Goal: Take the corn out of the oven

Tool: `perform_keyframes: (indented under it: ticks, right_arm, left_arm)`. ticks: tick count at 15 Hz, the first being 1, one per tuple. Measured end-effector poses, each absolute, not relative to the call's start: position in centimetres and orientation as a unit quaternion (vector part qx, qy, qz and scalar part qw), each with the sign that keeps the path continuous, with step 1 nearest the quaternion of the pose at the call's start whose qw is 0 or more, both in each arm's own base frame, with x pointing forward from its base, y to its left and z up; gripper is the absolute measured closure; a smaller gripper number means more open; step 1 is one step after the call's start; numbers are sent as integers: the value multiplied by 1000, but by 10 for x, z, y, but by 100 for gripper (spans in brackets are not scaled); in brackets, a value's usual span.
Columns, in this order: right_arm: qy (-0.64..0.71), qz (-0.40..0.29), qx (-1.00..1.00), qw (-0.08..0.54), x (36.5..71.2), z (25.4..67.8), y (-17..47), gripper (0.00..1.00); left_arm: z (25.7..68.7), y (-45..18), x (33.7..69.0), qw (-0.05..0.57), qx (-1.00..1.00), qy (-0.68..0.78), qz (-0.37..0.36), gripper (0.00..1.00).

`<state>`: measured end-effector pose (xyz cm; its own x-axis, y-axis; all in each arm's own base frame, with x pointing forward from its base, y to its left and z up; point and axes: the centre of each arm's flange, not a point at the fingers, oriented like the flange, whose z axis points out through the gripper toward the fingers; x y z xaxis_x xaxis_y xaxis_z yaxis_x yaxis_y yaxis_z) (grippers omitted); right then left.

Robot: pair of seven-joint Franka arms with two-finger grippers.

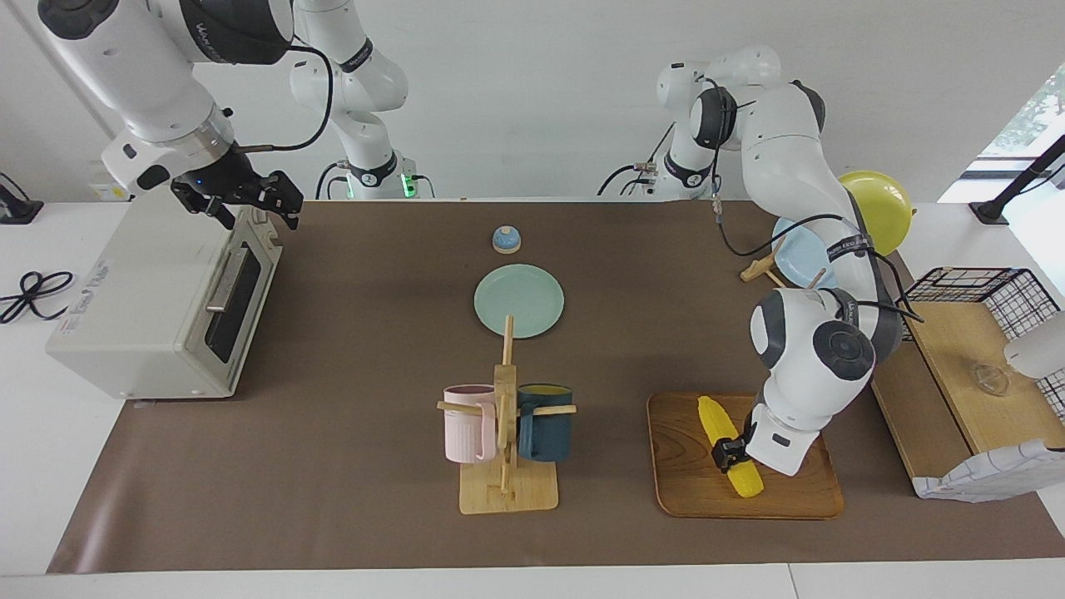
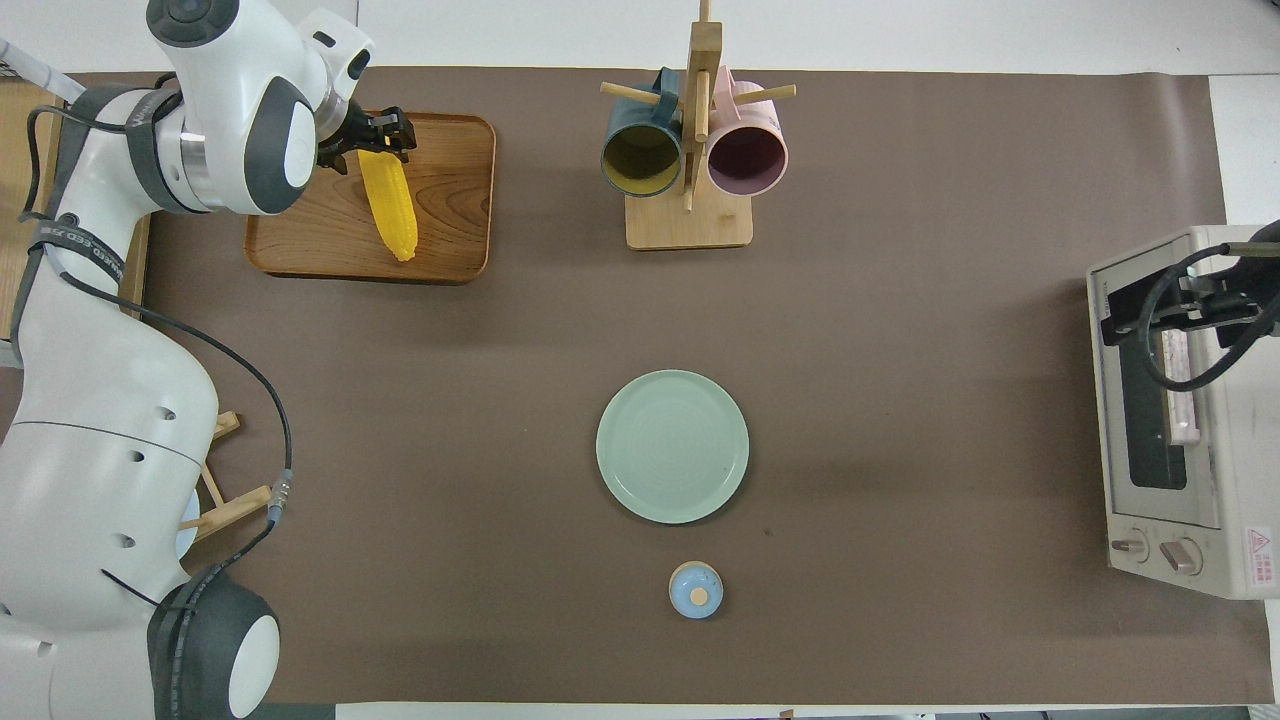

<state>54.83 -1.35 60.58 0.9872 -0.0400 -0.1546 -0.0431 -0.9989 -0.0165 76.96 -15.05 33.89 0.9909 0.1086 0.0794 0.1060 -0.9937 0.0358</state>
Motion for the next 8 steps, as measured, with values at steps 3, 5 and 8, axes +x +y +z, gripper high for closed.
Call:
perform_keyframes:
  ticks: [3, 5, 8]
  right_arm:
    - [21, 78, -997, 10, 548, 605, -14, 0]
    - [22, 78, -997, 10, 548, 605, -15, 0]
    - [22, 77, -997, 10, 548, 606, -15, 0]
  left_arm:
    - [363, -150, 764, 15, 998, 53, 35, 0]
    - [389, -149, 757, 14, 998, 53, 26, 0]
    - [454, -143, 732, 14, 998, 53, 15, 0]
